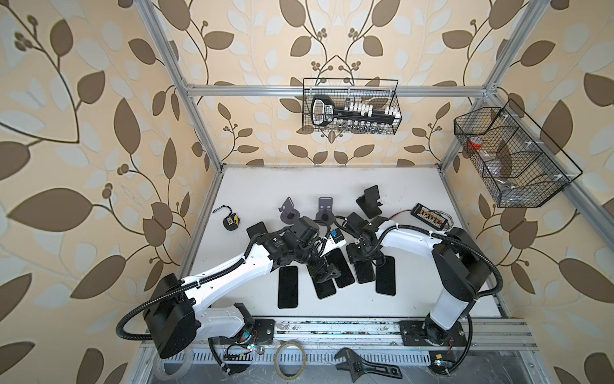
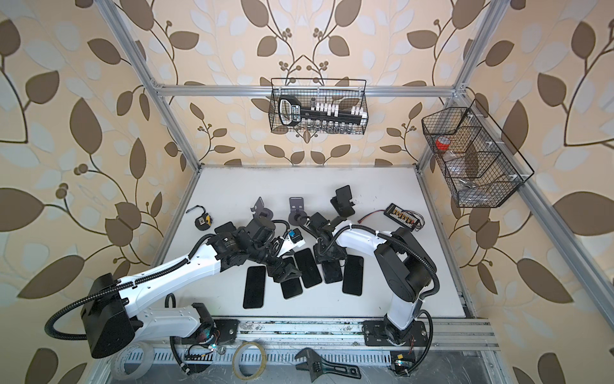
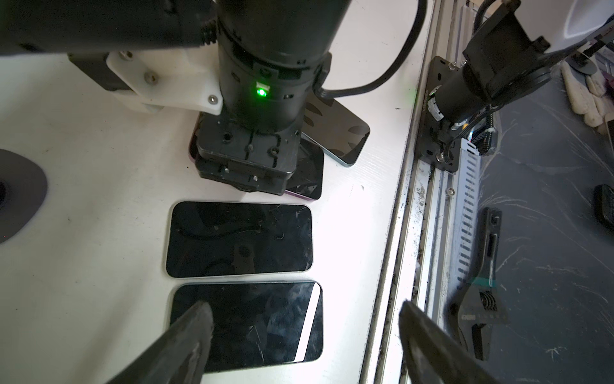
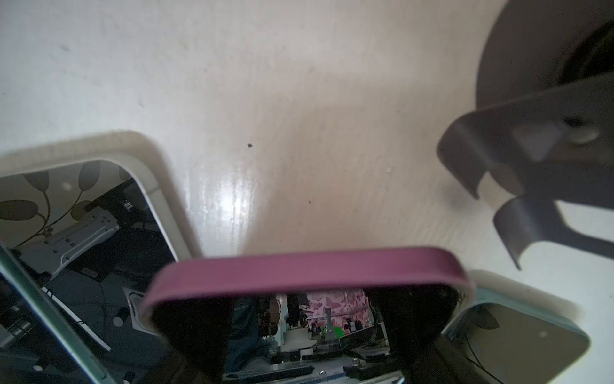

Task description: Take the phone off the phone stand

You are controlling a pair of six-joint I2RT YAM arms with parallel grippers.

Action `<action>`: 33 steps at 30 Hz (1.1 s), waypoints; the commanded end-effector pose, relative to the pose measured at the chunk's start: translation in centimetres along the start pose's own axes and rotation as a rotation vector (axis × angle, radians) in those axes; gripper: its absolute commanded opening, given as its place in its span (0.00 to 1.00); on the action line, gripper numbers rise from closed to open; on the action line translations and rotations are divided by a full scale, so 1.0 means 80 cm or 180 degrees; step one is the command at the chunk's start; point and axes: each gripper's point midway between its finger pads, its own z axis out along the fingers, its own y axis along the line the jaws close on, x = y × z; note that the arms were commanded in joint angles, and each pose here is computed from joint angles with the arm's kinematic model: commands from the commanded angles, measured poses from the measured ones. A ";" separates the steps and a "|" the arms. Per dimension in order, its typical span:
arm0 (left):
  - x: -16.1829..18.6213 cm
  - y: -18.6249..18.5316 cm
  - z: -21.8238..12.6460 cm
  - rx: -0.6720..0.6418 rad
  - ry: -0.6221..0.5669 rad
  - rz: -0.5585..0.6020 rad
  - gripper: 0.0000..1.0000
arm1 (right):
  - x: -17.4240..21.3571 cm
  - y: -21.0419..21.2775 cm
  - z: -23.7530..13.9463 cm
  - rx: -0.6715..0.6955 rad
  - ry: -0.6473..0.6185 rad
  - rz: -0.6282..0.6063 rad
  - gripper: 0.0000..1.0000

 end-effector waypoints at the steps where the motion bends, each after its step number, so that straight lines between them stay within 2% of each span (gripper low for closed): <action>1: -0.021 -0.005 -0.009 -0.0019 -0.0113 0.0107 0.88 | -0.009 0.006 -0.001 0.0011 -0.0010 -0.0066 0.53; 13: -0.021 -0.005 -0.010 -0.0037 -0.0094 0.0108 0.88 | -0.009 0.006 0.007 0.0051 0.0037 -0.0083 0.55; 17: -0.021 -0.005 -0.010 -0.0041 -0.0097 0.0114 0.88 | -0.011 0.006 0.006 0.0060 0.0012 -0.0069 0.58; 23: -0.021 -0.006 -0.011 -0.0041 -0.0093 0.0122 0.88 | -0.009 0.003 0.008 0.0082 0.0027 -0.0049 0.68; 33: -0.020 -0.006 -0.010 -0.0038 -0.0084 0.0121 0.88 | -0.006 0.007 0.011 0.0024 0.0043 -0.0045 0.73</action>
